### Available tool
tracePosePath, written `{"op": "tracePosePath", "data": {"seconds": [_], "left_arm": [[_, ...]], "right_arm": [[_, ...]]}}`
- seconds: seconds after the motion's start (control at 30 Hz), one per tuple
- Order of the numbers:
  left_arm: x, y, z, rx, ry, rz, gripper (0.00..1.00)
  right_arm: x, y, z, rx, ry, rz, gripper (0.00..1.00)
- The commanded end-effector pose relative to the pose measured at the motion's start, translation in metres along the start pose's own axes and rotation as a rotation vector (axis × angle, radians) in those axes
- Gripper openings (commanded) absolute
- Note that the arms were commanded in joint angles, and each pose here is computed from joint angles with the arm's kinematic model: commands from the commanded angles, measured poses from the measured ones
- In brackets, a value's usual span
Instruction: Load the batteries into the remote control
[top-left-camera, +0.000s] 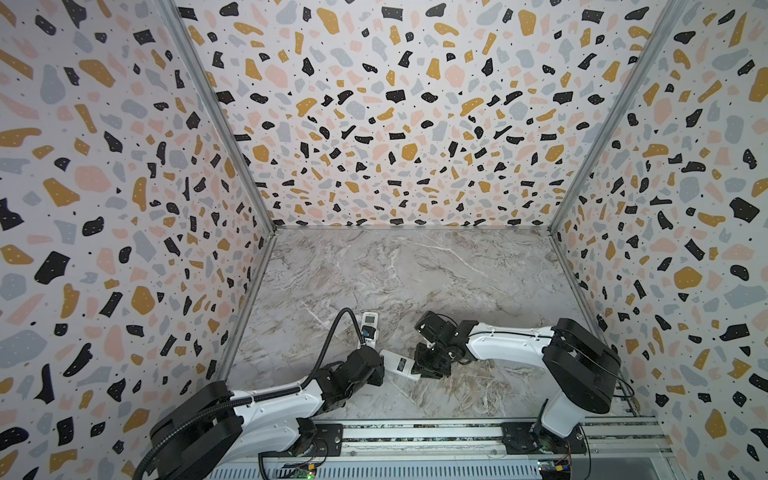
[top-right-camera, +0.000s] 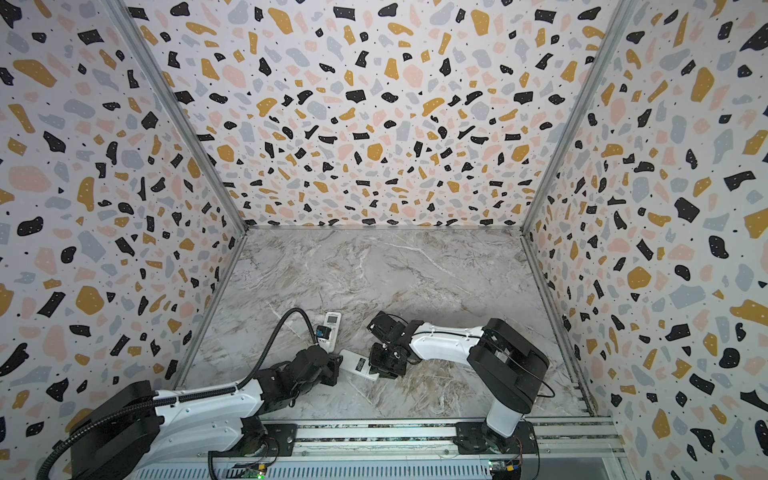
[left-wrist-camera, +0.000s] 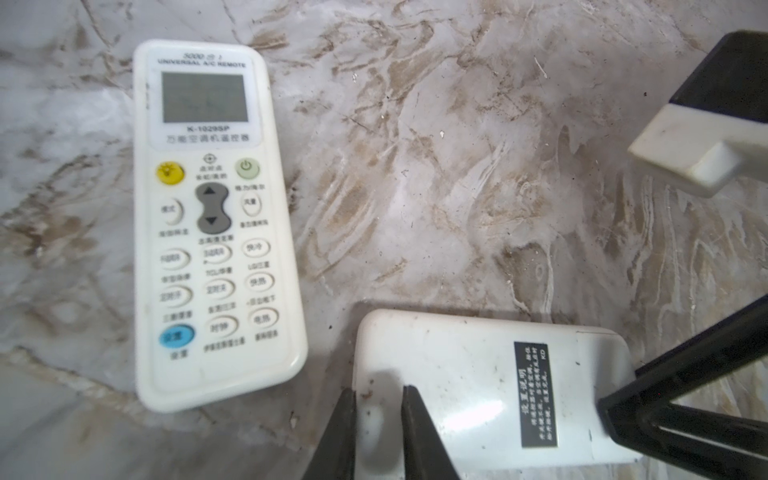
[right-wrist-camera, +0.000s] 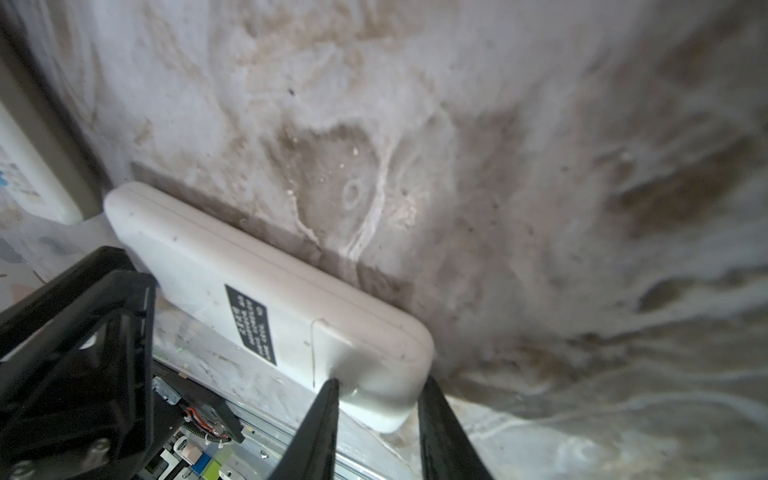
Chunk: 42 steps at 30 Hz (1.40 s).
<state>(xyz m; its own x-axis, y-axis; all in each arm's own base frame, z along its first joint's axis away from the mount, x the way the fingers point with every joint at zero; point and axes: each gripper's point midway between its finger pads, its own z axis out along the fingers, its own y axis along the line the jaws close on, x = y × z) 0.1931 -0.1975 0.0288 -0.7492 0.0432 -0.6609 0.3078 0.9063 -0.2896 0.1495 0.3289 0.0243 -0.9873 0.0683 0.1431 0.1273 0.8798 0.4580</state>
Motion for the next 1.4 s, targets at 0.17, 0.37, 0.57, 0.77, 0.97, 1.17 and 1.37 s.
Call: {"op": "tracePosePath", "data": {"seconds": [0.17,0.37,0.57,0.77,0.97,1.17,1.37], "left_arm": [[0.049,-0.061,-0.015,0.314,0.233,0.069,0.20],[0.029,-0.054,-0.015,0.248,0.181,0.065,0.23],[0.021,-0.046,-0.012,0.230,0.175,0.044,0.41],[0.006,-0.038,-0.014,0.192,0.154,0.060,0.59],[-0.004,-0.037,-0.018,0.197,0.138,0.019,0.66],[-0.014,-0.029,-0.023,0.178,0.111,-0.030,0.71],[-0.032,-0.020,-0.029,0.170,0.073,-0.091,0.81]], "right_arm": [[-0.016,0.070,0.021,-0.203,-0.105,-0.177,0.42],[-0.009,0.068,0.009,-0.175,-0.139,-0.232,0.56],[0.004,0.060,-0.008,-0.169,-0.191,-0.282,0.68],[0.016,0.043,-0.024,-0.141,-0.243,-0.336,0.85],[0.018,0.025,-0.037,-0.098,-0.281,-0.413,0.93],[0.013,0.030,-0.042,-0.018,-0.298,-0.582,0.95],[0.004,0.038,-0.045,0.058,-0.344,-0.789,0.96]]}}
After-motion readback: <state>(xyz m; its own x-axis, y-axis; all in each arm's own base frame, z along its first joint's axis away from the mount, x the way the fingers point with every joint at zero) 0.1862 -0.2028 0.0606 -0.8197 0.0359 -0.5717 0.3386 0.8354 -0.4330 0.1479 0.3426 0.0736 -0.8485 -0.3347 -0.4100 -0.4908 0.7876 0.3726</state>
